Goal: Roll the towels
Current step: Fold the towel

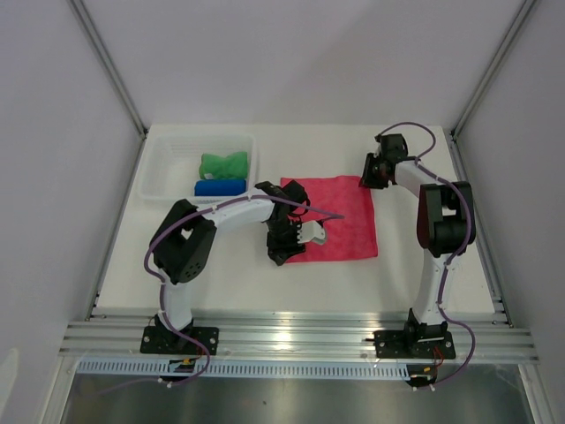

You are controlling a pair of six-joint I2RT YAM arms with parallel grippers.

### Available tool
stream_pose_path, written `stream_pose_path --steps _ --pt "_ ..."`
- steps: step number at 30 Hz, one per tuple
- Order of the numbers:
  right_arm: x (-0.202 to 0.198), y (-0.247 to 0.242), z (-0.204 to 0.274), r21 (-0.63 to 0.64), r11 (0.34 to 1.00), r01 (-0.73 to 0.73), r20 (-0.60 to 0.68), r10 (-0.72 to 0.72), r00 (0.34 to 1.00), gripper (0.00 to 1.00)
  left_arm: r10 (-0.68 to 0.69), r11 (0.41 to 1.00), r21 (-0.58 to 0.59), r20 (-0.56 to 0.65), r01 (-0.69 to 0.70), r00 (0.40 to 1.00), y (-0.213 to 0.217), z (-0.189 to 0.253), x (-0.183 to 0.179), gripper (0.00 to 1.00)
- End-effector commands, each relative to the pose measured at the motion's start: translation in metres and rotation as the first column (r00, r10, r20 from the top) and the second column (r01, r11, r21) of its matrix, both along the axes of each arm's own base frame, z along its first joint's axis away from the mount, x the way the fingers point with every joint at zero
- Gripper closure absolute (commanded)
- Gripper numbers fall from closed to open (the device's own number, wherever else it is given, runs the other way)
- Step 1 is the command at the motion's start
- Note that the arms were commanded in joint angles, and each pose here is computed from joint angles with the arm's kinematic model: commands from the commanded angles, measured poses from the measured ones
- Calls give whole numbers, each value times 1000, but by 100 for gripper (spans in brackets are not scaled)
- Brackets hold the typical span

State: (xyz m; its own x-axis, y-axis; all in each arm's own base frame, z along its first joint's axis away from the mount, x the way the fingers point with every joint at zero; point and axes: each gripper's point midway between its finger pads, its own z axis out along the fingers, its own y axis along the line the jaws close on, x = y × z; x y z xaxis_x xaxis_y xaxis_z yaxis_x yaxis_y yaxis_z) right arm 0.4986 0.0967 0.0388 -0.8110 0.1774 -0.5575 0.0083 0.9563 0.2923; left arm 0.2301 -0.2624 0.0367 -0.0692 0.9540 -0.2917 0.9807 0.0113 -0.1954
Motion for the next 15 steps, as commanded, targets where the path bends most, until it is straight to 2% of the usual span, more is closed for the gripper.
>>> stream_pose_path --steps 1,8,15 --pt "5 -2 5 -35 999 -14 22 15 1000 71 17 999 -40 32 -16 999 -6 15 4 46" --pt "1 0 -9 -17 1000 -15 -13 15 1000 74 13 999 -33 45 -12 999 -5 15 7 46" --pt "-1 4 -14 -7 1000 -28 -27 28 999 82 8 1000 -26 53 -7 999 -3 13 8 46"
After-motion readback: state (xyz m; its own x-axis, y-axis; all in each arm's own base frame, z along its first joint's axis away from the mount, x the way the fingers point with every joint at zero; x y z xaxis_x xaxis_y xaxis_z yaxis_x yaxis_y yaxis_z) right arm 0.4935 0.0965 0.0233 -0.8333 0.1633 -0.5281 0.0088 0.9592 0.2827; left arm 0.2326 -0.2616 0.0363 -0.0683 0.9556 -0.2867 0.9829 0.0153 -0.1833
